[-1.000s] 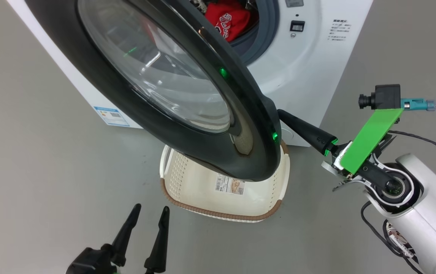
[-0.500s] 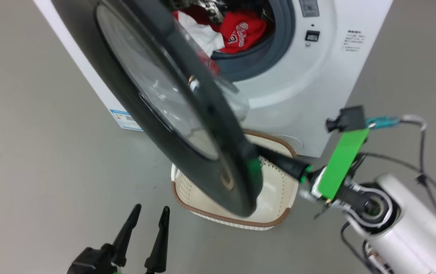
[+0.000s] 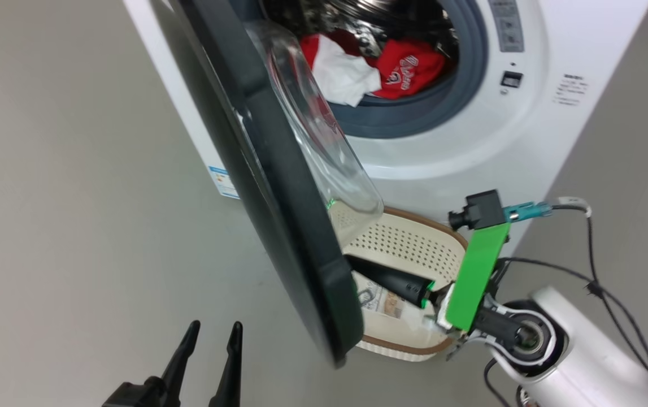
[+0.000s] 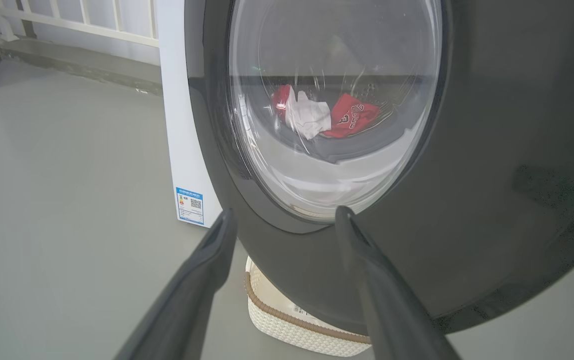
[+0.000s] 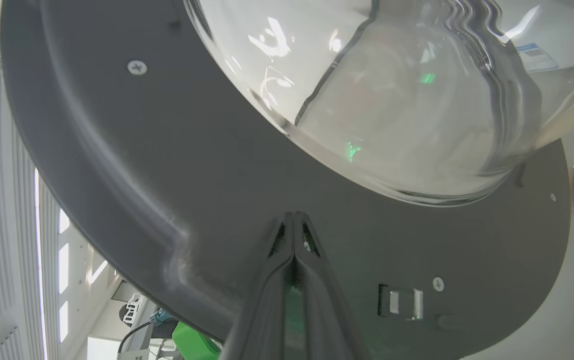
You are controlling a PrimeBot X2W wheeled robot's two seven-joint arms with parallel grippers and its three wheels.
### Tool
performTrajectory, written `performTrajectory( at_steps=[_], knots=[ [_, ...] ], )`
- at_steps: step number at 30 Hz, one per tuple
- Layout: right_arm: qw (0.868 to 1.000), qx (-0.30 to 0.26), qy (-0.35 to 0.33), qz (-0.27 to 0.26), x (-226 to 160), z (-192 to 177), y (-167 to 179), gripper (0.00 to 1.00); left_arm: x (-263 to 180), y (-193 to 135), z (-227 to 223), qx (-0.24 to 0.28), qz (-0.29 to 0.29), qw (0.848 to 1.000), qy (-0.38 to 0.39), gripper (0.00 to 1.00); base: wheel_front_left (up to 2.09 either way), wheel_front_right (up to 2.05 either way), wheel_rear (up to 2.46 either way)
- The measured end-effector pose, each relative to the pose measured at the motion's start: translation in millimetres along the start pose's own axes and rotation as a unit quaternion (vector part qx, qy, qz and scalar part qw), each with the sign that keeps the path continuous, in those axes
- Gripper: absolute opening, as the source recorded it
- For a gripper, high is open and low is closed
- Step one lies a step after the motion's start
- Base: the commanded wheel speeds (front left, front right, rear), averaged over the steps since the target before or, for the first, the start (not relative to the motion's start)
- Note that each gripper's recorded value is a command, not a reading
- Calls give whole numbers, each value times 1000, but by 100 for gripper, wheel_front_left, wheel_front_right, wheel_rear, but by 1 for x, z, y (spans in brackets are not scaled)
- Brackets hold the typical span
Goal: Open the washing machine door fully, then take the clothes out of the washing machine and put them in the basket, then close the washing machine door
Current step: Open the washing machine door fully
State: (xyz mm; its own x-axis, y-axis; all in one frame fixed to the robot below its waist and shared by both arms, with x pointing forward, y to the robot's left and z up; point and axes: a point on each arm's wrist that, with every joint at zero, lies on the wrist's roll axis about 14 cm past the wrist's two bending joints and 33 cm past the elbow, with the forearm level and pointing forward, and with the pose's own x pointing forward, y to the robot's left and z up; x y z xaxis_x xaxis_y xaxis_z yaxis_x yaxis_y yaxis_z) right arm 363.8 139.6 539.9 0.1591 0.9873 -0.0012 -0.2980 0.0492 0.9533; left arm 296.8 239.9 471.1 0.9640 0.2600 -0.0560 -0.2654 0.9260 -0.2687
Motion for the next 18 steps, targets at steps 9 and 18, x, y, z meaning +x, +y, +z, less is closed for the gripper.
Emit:
performTrajectory(
  at_steps=[9,18],
  knots=[
    [997,7,64,30,26,-44,22,0,-23,28,10,1,48,999,-19,100,0,0,0],
    [994,5,94,49,40,-66,38,0,-34,45,20,2,78,996,-37,100,0,0,0]
  ],
)
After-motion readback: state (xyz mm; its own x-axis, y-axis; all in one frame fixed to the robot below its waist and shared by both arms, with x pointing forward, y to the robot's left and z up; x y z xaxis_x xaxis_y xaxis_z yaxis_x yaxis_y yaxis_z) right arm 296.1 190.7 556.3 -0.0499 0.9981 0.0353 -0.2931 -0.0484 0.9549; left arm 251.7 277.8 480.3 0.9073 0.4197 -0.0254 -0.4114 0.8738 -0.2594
